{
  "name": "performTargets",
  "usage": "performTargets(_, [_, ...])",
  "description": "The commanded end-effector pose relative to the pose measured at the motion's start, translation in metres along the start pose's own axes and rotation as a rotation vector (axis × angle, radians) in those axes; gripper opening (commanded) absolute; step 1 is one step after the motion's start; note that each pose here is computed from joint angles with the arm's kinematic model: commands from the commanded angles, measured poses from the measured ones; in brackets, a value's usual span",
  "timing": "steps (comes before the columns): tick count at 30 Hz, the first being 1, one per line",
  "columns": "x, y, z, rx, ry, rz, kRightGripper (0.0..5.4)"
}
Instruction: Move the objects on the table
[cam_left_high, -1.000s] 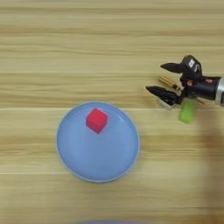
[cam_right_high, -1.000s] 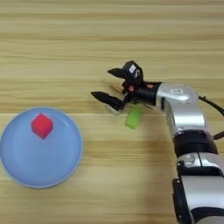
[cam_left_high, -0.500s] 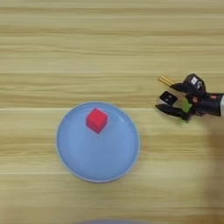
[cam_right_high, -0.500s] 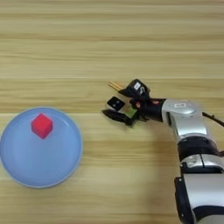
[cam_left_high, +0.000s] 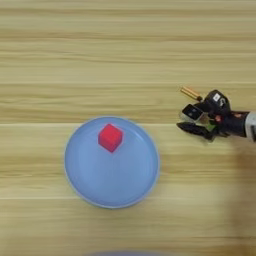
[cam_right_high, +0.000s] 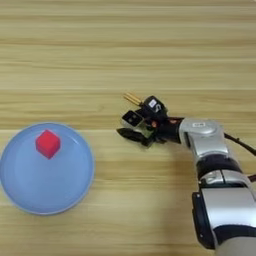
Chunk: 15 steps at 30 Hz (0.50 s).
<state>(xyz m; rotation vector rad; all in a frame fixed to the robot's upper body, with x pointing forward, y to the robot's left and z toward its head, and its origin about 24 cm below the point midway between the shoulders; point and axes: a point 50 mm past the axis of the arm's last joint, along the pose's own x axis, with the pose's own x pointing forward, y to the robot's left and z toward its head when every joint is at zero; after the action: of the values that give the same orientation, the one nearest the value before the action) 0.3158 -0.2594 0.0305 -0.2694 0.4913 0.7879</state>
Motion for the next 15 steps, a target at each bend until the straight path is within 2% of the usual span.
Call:
performTargets(1, [-0.006, -0.0169, 0.0341, -0.099, -0.062, -0.068, 3.94])
performTargets(11, [-0.0057, -0.017, 0.0355, -0.102, -0.073, -0.068, 2.57])
performTargets(15, [-0.0051, -0.0165, 0.0395, -0.108, -0.09, -0.058, 2.48])
